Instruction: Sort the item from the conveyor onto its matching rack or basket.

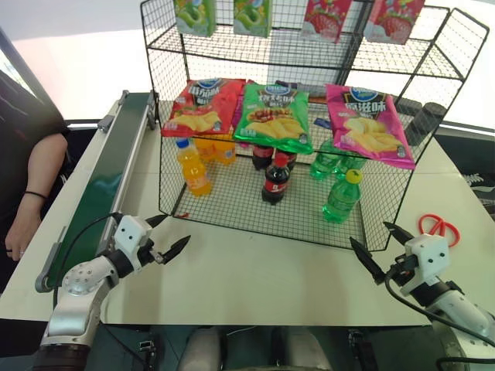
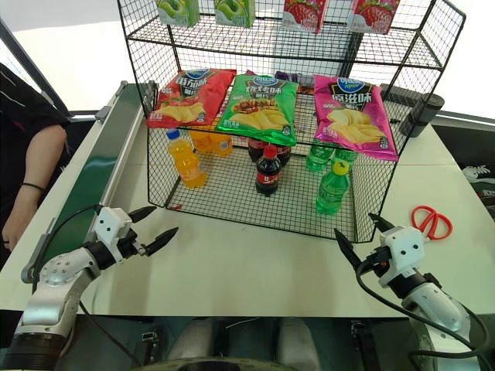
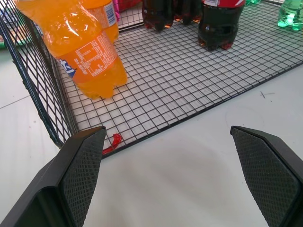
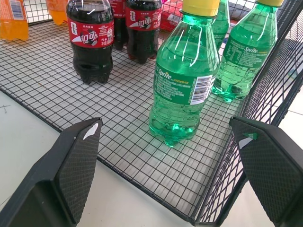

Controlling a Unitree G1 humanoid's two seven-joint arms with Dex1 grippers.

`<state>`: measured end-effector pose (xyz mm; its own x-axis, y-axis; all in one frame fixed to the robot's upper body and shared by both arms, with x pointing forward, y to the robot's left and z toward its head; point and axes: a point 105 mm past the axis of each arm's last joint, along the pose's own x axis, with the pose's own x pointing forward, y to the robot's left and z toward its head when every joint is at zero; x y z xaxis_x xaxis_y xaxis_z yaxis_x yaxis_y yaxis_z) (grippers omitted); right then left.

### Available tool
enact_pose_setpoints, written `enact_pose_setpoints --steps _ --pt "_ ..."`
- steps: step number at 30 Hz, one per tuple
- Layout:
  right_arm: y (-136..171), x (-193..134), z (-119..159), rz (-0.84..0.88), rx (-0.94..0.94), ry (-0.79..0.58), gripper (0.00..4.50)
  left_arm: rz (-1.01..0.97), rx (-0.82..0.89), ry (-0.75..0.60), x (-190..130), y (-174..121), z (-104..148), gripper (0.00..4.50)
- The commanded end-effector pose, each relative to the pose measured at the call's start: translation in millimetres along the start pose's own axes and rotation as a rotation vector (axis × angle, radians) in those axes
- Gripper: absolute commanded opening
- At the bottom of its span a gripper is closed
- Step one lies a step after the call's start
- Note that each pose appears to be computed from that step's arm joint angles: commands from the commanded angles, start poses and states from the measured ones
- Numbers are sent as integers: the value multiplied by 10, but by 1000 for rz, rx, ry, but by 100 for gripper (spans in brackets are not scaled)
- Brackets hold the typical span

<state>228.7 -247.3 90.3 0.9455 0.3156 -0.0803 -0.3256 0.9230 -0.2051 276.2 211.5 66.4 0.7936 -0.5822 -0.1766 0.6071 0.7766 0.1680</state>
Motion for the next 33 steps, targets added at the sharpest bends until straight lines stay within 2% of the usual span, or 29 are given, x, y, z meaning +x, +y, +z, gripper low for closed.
enact_pose_setpoints --steps 1,33 --pt "-10 4 108 -1 -23 -45 448 -1 27 -31 20 18 84 450" --pt "50 27 98 27 -17 -46 448 13 22 -21 -25 2 68 450"
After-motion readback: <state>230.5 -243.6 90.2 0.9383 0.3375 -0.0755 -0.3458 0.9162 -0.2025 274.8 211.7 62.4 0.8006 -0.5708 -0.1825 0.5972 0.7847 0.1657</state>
